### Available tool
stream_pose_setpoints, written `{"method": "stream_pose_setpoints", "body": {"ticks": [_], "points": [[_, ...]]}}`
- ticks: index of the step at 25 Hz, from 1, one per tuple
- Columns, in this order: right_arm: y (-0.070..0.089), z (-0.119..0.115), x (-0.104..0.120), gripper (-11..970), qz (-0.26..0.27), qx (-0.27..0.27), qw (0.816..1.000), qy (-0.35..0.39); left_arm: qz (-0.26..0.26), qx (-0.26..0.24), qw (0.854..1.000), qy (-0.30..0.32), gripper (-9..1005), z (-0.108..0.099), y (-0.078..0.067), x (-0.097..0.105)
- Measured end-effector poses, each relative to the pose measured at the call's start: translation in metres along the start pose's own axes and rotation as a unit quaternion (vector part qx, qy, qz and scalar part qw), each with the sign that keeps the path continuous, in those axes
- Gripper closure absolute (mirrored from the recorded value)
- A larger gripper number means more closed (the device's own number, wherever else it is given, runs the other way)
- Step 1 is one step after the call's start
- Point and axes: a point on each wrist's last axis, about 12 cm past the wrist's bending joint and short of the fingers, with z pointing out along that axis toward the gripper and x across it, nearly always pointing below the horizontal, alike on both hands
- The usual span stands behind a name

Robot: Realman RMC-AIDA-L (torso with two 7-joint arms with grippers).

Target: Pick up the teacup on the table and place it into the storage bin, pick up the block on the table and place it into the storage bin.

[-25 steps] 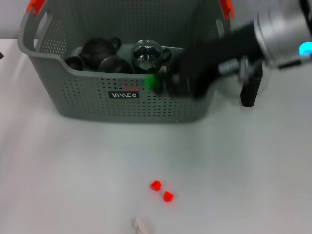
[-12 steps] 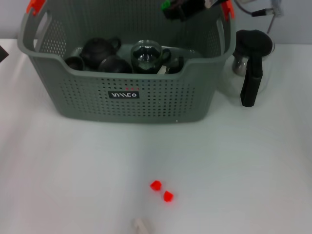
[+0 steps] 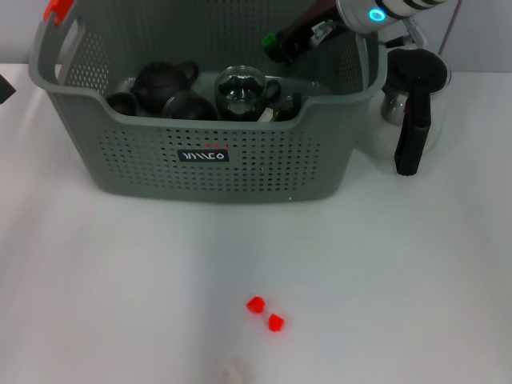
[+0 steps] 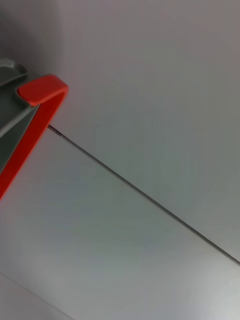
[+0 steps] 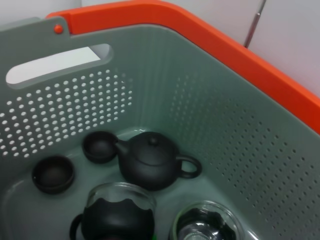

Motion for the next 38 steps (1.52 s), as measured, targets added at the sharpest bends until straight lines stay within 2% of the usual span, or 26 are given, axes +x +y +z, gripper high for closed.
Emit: {"method": "stream_pose_setpoints", "body": {"ticks": [3, 9, 12, 15, 17, 18, 22, 28, 34, 38], "points": [[0.0, -0.002, -0.001, 758, 0.001, -0.002, 1.0, 0.0, 0.0, 0.0, 1.0, 0.0, 75, 0.0, 0.0, 0.0], [-0.003, -0.023, -0.005, 643, 0.003, -0.015, 1.0, -0.018, 0.0, -0.001, 1.0, -0.001, 76, 0.0, 0.0, 0.0], [0.006, -0.05, -0.004, 493, -0.013, -0.063, 0.997, -0.031, 0.0, -0.002, 1.0, -0.002, 76, -0.001, 0.0, 0.0], [0.025, -0.08, 0.006, 321, -0.074, -0.142, 0.986, -0.037, 0.001, -0.004, 1.0, -0.003, 76, -0.001, 0.001, -0.001], [0.034, -0.091, 0.017, 178, -0.109, -0.183, 0.976, -0.03, 0.001, -0.007, 1.0, -0.003, 76, -0.002, 0.002, -0.001], [0.039, -0.094, 0.025, 145, -0.127, -0.205, 0.97, -0.019, 0.001, -0.009, 1.0, -0.004, 76, -0.002, 0.002, -0.001], [0.054, -0.089, 0.052, 13, -0.172, -0.242, 0.954, 0.027, 0.0, -0.011, 1.0, -0.004, 76, -0.002, 0.002, -0.001], [0.081, -0.074, 0.082, 12, -0.253, -0.29, 0.921, 0.056, -0.001, -0.011, 1.0, -0.004, 75, -0.002, 0.003, -0.001], [0.111, -0.054, 0.093, 12, -0.306, -0.313, 0.897, 0.061, -0.004, -0.01, 1.0, -0.003, 76, -0.002, 0.002, 0.0], [0.129, -0.039, 0.095, 12, -0.341, -0.303, 0.888, 0.064, -0.005, -0.009, 1.0, -0.001, 76, -0.001, 0.002, 0.001]]}}
